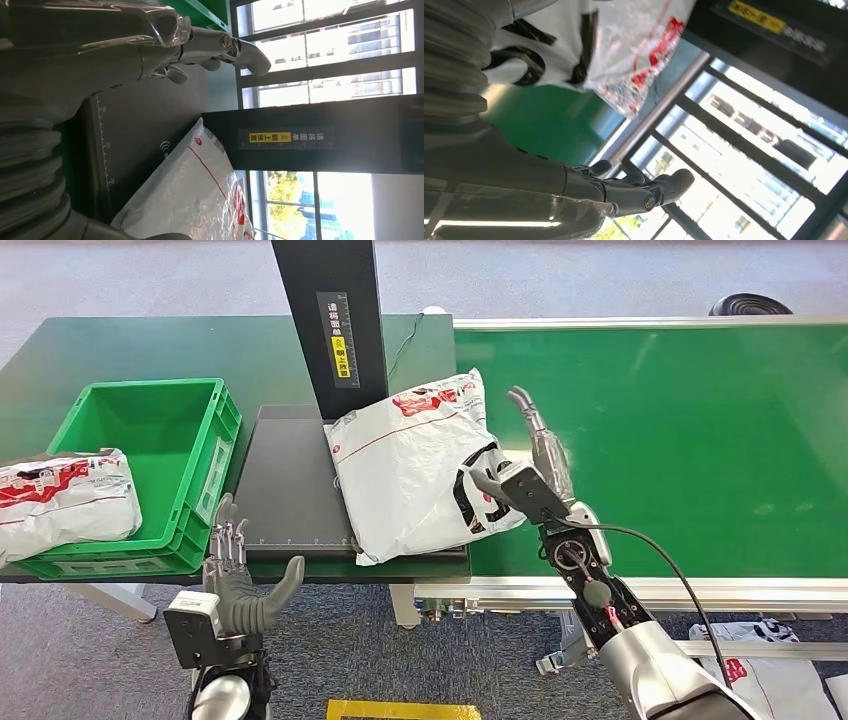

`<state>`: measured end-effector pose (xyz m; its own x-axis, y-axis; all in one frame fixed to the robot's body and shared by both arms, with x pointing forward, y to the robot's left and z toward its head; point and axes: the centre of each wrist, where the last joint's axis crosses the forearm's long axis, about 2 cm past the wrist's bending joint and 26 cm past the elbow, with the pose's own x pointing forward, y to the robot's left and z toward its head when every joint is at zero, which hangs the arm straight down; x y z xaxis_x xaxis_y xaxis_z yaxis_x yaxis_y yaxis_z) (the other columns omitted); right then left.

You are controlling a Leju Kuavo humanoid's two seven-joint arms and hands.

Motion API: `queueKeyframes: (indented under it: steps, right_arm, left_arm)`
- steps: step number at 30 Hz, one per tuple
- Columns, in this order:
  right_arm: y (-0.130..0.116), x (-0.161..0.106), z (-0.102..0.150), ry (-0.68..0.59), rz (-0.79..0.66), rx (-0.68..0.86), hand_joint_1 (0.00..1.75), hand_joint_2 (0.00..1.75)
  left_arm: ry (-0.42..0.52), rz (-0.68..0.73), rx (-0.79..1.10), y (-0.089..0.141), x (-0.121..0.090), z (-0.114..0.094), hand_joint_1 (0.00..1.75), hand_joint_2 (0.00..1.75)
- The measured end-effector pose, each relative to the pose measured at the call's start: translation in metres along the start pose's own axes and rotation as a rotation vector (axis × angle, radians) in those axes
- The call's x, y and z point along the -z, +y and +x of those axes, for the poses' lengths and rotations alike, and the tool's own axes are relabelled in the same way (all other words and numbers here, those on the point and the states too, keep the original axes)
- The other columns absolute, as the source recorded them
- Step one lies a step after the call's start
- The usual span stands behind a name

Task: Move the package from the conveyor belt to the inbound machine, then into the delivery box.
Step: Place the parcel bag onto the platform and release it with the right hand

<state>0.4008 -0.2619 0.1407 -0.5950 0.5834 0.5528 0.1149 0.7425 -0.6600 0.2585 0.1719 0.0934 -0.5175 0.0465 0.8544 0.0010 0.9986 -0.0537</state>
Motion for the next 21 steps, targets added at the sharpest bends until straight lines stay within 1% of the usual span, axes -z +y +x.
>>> queueKeyframes:
  steps: [7, 9, 11, 13, 15, 18, 21]
  right_arm:
    - [-0.043, 0.019, 0.008, -0.032, -0.136, -0.008, 0.0, 1.75]
    - [-0.052, 0.021, 0.011, -0.039, -0.16, 0.002, 0.0, 1.75]
    - [-0.057, 0.018, 0.013, -0.043, -0.181, 0.025, 0.0, 1.75]
    - [-0.055, 0.004, 0.015, -0.046, -0.199, 0.058, 0.0, 1.75]
    - [-0.046, -0.018, 0.016, -0.051, -0.215, 0.094, 0.0, 1.75]
    - [-0.025, -0.059, 0.023, -0.047, -0.24, 0.151, 0.0, 1.75]
    - [0.0, -0.092, 0.039, -0.007, -0.271, 0.233, 0.0, 1.75]
  left_arm:
    - [0.011, 0.004, 0.008, 0.01, -0.001, -0.004, 0.0, 1.75]
    - [0.013, 0.007, 0.005, 0.011, -0.001, -0.004, 0.0, 1.75]
    - [0.014, 0.01, 0.004, 0.012, -0.001, -0.004, 0.0, 1.75]
    - [0.015, 0.011, 0.003, 0.012, -0.001, -0.004, 0.0, 1.75]
    - [0.015, 0.011, 0.003, 0.012, -0.001, -0.004, 0.0, 1.75]
    - [0.017, 0.013, 0.002, 0.012, -0.001, -0.005, 0.0, 1.75]
    - [0.02, 0.021, 0.006, 0.012, -0.002, -0.005, 0.0, 1.75]
